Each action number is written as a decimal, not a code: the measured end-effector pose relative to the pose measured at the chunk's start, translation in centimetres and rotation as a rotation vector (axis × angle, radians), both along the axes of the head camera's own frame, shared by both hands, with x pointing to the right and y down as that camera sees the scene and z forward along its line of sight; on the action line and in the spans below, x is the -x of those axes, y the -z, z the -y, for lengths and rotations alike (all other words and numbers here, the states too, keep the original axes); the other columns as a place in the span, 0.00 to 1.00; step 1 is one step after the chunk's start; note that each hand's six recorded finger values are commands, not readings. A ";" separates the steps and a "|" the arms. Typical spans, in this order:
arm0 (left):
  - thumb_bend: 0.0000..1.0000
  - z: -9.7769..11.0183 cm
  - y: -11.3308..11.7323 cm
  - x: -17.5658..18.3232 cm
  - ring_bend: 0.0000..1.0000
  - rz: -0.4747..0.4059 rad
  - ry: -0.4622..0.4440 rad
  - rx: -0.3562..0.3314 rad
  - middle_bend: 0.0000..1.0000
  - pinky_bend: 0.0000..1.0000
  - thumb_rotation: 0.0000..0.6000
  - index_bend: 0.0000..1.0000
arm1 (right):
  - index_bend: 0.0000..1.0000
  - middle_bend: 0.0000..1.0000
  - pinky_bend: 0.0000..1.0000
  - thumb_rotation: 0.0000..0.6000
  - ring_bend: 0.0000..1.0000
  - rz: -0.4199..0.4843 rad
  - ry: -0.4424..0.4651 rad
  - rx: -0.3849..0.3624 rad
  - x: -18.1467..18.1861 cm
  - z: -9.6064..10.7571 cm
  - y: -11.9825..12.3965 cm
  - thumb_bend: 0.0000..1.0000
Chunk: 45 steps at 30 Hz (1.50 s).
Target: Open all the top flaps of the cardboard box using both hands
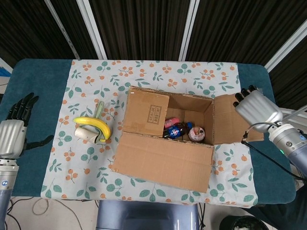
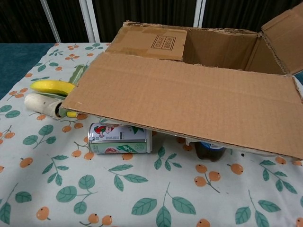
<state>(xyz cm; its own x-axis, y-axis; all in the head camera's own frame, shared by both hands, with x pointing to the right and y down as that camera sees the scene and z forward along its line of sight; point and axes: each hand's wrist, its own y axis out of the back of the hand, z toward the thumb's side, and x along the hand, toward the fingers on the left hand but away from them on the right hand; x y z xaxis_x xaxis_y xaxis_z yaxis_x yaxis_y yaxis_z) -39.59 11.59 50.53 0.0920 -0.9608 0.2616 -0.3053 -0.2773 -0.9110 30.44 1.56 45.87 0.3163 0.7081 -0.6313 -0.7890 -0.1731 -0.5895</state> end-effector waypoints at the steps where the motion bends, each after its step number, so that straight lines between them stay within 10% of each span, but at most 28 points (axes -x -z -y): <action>1: 0.09 0.0 0.0 0.0 0.02 0.001 0.000 0.000 0.00 0.09 1.00 0.00 | 0.40 0.27 0.30 1.00 0.24 -0.002 -0.002 0.000 -0.1 0.0 0.0 1.00; 12: 0.09 -0.1 -0.2 0.1 0.02 0.008 -0.005 0.006 0.00 0.09 1.00 0.00 | 0.37 0.25 0.29 1.00 0.24 0.013 -0.048 0.007 -1.7 -0.9 -0.7 0.98; 24: 0.09 0.7 -1.4 -1.2 0.02 0.036 -0.070 0.040 0.00 0.09 1.00 0.01 | 0.05 0.05 0.24 1.00 0.11 0.255 -0.279 -0.166 -4.5 -1.2 -0.6 0.40; 31: 0.11 2.7 -1.8 -3.5 0.02 0.055 -0.144 0.042 0.00 0.09 1.00 0.01 | 0.00 0.00 0.23 1.00 0.04 0.463 -0.544 -0.283 -8.2 -4.6 -1.7 0.28; 36: 0.35 4.2 -1.8 -6.1 0.02 0.081 -0.237 0.044 0.00 0.09 1.00 0.01 | 0.00 0.00 0.23 1.00 0.04 0.572 -0.720 -0.309 -11.0 -8.6 -3.3 0.36; 45: 0.73 7.3 -1.7 -13.9 0.06 0.125 -0.520 0.067 0.05 0.19 1.00 0.04 | 0.00 0.00 0.23 1.00 0.04 0.636 -0.742 -0.347 -12.2 -11.7 -4.7 0.41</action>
<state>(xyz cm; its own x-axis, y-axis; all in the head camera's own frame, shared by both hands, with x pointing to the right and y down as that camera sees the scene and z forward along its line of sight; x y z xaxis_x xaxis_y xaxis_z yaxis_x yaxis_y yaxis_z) -25.72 4.25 52.25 0.5157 -0.7775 0.3599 -0.0028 -0.4216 -0.9068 42.65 13.28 50.57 -0.0699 0.9719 -0.2246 -0.0789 -0.2298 -0.9700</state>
